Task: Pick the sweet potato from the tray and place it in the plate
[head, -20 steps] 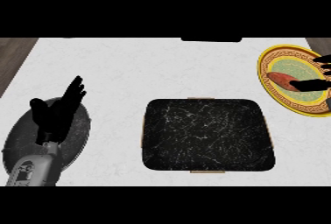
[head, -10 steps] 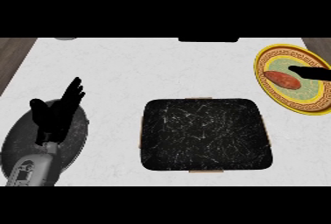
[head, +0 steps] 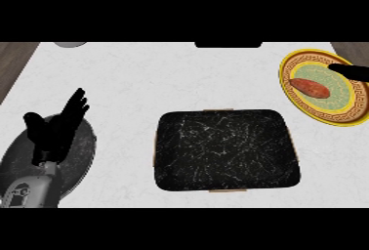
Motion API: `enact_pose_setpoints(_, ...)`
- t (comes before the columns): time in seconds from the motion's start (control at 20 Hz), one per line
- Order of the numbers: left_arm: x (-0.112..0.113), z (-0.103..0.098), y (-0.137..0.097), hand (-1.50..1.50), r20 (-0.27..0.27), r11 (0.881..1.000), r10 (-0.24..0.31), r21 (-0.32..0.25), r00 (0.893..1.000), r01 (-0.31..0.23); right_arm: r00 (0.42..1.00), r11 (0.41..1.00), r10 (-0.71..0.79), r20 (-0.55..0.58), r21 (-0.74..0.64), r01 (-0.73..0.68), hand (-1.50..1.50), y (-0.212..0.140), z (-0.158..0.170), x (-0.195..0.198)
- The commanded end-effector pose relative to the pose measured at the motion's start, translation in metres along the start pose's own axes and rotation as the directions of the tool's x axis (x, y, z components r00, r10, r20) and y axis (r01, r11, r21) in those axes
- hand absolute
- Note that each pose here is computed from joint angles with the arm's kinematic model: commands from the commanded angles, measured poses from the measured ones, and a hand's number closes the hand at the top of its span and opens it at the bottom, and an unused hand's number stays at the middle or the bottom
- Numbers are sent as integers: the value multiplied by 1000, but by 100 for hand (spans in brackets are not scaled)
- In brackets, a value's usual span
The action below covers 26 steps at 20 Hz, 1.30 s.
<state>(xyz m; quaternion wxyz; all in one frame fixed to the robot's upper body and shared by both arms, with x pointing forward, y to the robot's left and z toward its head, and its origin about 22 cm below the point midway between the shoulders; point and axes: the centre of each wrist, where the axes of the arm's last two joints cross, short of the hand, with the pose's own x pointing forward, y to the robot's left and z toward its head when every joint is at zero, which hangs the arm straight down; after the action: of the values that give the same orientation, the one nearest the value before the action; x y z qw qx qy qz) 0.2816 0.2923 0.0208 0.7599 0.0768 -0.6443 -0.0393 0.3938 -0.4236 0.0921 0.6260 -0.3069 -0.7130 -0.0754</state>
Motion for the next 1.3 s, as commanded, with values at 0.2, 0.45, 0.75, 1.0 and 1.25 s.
enact_pose_setpoints(0.2, 4, 6, -14, 0, 7, 1000, 4, -12, 1000, -4, 996, 997, -73, 43, 34, 72, -150, -45, 23, -46)
enact_pose_setpoints(0.45, -9, 8, -25, 0, 11, 1000, -4, -6, 1000, 4, 997, 998, -64, 31, 13, 64, -150, -80, 18, -39)
enact_pose_setpoints(0.75, 9, -14, 5, 0, 9, 1000, -3, -7, 1000, 3, 999, 999, -31, 27, -27, 32, -150, -81, 30, -56)
enact_pose_setpoints(1.0, 6, -3, -10, 0, 5, 1000, -1, -21, 1000, 1, 1000, 1000, 9, 0, -29, -9, -150, -123, 38, -64)
enact_pose_setpoints(1.25, 8, 1, -10, 0, 1, 1000, 15, -16, 1000, -15, 999, 999, 34, -24, -23, -34, -150, -135, 42, -67)
